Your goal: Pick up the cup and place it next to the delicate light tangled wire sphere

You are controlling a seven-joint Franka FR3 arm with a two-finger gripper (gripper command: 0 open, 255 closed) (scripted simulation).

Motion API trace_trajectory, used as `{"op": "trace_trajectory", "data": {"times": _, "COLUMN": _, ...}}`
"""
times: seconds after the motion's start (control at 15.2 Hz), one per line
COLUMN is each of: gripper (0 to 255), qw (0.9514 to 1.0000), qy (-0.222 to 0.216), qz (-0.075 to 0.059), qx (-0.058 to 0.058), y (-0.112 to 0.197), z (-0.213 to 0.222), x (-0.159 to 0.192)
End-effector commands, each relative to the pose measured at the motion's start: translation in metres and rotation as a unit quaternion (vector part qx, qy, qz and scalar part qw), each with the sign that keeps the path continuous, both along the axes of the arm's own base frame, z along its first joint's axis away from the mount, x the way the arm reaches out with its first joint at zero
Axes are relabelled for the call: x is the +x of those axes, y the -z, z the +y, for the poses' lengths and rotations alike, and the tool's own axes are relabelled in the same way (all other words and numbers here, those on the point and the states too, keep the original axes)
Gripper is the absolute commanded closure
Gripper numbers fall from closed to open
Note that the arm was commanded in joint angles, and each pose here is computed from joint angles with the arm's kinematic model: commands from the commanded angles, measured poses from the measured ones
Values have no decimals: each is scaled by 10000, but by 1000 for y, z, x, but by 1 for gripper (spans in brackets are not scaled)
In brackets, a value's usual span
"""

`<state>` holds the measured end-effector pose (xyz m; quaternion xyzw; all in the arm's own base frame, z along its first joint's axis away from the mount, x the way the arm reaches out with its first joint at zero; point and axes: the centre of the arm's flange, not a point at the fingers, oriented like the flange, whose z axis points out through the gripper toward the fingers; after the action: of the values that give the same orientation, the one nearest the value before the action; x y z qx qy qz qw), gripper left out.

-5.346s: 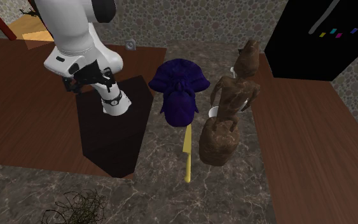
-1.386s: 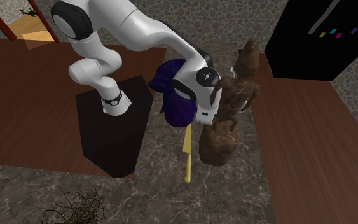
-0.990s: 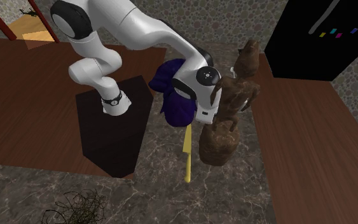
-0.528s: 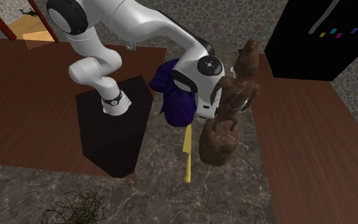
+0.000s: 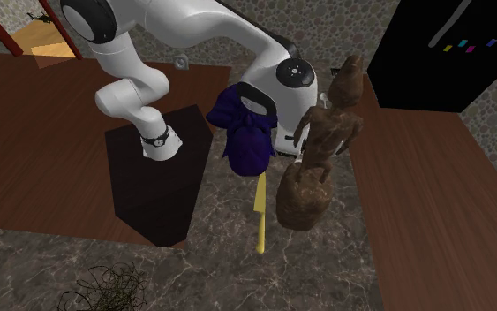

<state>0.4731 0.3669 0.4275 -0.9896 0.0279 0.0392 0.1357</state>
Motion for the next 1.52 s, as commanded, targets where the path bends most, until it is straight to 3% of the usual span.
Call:
{"op": "trace_trajectory", "data": {"times": 0.0, "gripper": 255, "qw": 10000, "qy": -1, "qz": -6, "qx": 2, "y": -11, "z": 0, "x": 0}}
{"op": "trace_trajectory", "data": {"times": 1.45, "gripper": 255, "qw": 10000, "qy": -1, "qz": -6, "qx": 2, "y": -127, "z": 0, "x": 0}}
